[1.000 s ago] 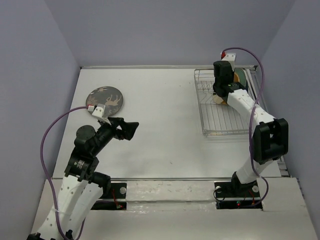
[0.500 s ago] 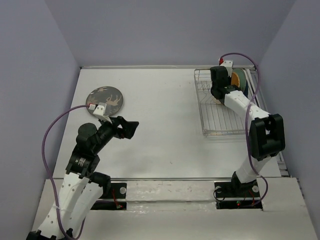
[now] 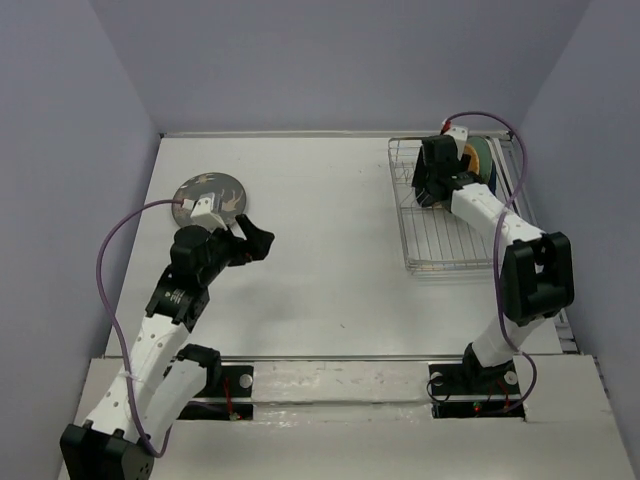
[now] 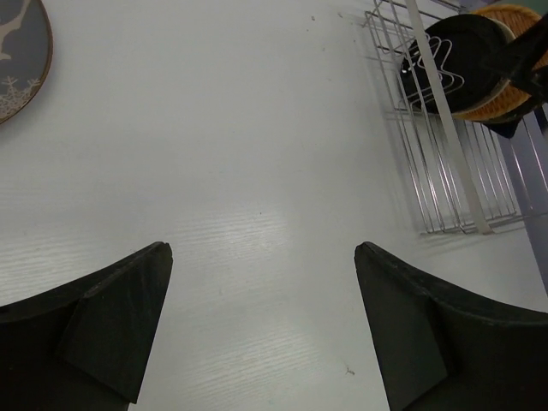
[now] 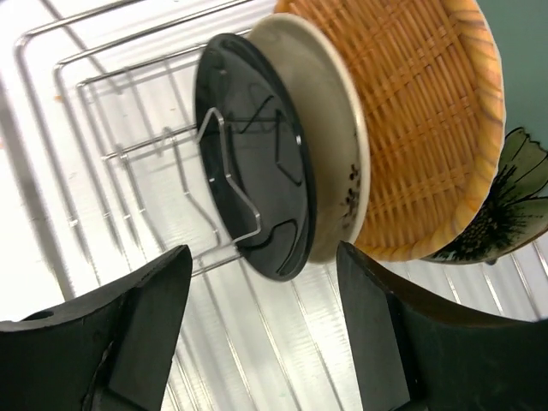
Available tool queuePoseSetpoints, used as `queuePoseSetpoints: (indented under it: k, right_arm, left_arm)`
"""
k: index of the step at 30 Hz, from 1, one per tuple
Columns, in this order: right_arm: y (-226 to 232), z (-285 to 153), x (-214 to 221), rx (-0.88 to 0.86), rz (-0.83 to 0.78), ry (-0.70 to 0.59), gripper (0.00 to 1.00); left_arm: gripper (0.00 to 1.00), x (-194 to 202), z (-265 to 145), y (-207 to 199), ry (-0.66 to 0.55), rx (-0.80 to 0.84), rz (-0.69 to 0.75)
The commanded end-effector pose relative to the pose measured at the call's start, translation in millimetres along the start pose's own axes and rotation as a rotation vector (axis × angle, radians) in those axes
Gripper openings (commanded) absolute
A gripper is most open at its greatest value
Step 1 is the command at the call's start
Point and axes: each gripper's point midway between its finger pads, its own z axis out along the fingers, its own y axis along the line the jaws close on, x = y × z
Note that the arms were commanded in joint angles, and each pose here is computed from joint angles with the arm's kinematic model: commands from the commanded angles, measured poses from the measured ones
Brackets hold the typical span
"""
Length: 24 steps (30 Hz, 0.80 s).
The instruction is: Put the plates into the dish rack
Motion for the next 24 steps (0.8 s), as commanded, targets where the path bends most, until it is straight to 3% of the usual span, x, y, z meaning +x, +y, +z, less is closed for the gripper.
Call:
queuePoseSetpoints:
  k: [1,7,14,17,21,24]
  right_arm:
    - [15,-49,-48,-0.181,0.156,-0.084,0.75]
    - [40,-110,-44,-0.440,0.208,-0.110,0.75]
    - [49,-169,-5,-0.666,0.228,-0.107,0.75]
    - [59,-192,3,-0.756,0.237,-0.117,0.75]
    - [80,-207,28,-0.846,0.214,-0.067,0.75]
    - [96,-216,42,-0.910,0.174,-0.029,0.74]
  left_arm:
    - [0.99,-20,17,11,-0.066,-0.084,-0.093]
    - [0.99,-8,49,45,-0.075,-0.169,-0.279]
    - [0.97,-25,50,117,-0.246,-0.358,-0.473]
    - [0.95,-28,43,154,-0.319,-0.475,-0.519]
    - [0.94,-22,46,183,-0.323,-0.580,-0.548]
    - [0.93,-24,47,199,-0.358,-0.593,-0.596]
